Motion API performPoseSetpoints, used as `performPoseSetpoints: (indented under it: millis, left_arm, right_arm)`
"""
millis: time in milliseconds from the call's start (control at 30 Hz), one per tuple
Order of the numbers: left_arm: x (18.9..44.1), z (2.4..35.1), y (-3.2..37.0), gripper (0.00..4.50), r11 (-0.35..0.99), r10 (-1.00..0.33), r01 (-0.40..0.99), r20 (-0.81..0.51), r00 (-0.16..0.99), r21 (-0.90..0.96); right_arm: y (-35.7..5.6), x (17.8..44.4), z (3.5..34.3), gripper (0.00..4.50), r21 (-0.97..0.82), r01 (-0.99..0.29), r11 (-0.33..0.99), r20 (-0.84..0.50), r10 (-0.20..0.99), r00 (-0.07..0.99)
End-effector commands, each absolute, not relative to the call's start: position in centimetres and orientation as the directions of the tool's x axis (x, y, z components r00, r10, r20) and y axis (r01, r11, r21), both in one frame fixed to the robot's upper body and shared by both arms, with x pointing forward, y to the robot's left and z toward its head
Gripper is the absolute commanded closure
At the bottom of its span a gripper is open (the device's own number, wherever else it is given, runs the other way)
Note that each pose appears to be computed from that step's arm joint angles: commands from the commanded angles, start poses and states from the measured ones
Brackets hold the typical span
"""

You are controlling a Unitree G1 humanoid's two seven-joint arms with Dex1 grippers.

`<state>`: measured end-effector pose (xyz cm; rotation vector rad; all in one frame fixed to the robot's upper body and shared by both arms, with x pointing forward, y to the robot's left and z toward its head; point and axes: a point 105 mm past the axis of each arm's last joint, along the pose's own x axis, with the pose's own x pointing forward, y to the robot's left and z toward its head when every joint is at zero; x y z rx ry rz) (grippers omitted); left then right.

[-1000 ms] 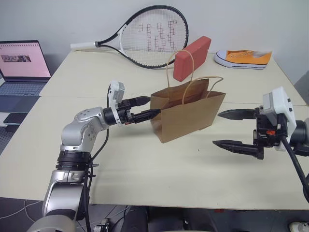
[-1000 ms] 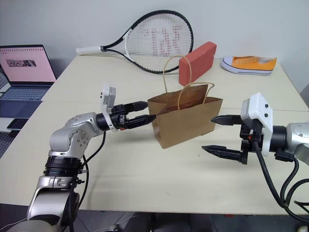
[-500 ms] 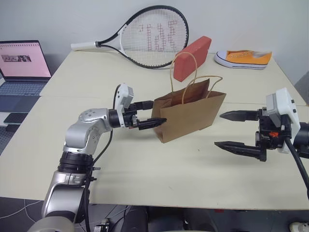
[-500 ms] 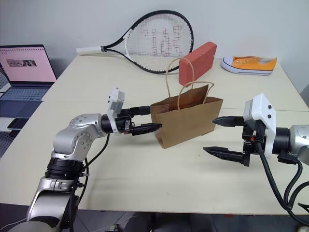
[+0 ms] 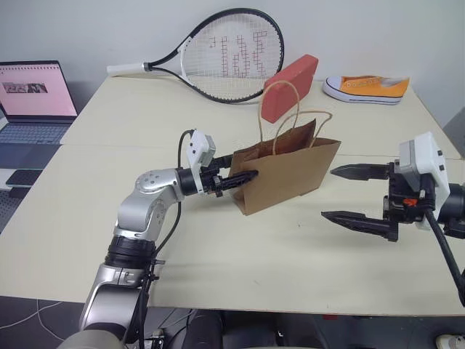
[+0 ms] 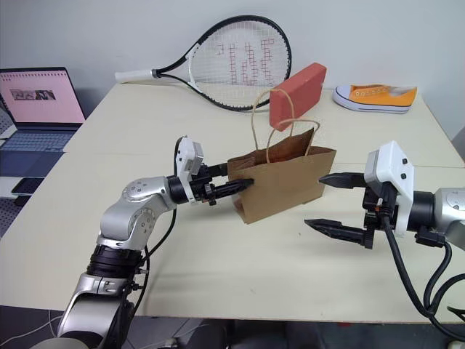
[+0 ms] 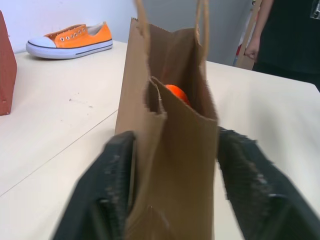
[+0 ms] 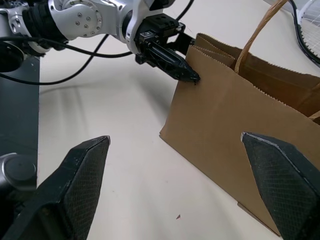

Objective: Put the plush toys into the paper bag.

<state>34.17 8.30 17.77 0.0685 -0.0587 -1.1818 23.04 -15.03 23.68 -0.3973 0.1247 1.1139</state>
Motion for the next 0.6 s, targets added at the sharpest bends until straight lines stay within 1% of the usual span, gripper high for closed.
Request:
performPoseSetpoints:
  millis: [33,167,200,300,400,500,567,600]
  left_arm:
    - [34.0,18.1,8.0,3.13,0.364,-0.931,0.924,0.025,0.363,0.116]
    - [34.3,18.0,8.2,4.38,0.375,-0.927,0.919,0.029,0.374,0.123]
    - [34.6,18.0,8.4,4.46,0.385,-0.922,0.914,0.029,0.385,0.125]
    - [35.3,17.8,9.2,4.46,0.418,-0.908,0.899,0.029,0.418,0.128]
    - [35.6,17.8,9.7,4.46,0.417,-0.909,0.9,0.028,0.417,0.131]
    - [35.5,18.6,9.9,4.46,0.38,-0.925,0.915,0.039,0.378,0.134]
    - [35.2,19.0,9.9,4.46,0.326,-0.945,0.935,0.028,0.325,0.139]
    - [34.9,19.1,9.8,4.46,0.295,-0.955,0.945,0.018,0.295,0.14]
  right_arm:
    - [-14.8,22.9,24.1,0.1,-0.304,-0.877,0.372,-0.272,0.849,0.454]
    - [-14.8,22.9,24.0,0.1,-0.317,-0.871,0.375,-0.265,0.847,0.461]
    - [-14.8,22.9,24.0,0.1,-0.324,-0.868,0.376,-0.261,0.847,0.464]
    - [-14.7,23.2,24.0,0.1,-0.356,-0.848,0.391,-0.239,0.839,0.488]
    - [-14.6,23.3,24.2,0.1,-0.374,-0.834,0.407,-0.213,0.837,0.504]
    - [-15.2,23.0,24.3,0.1,-0.4,-0.816,0.418,-0.221,0.82,0.528]
    - [-15.8,22.3,24.2,0.1,-0.385,-0.827,0.409,-0.266,0.809,0.524]
    - [-16.0,21.9,24.4,0.1,-0.387,-0.828,0.406,-0.268,0.81,0.522]
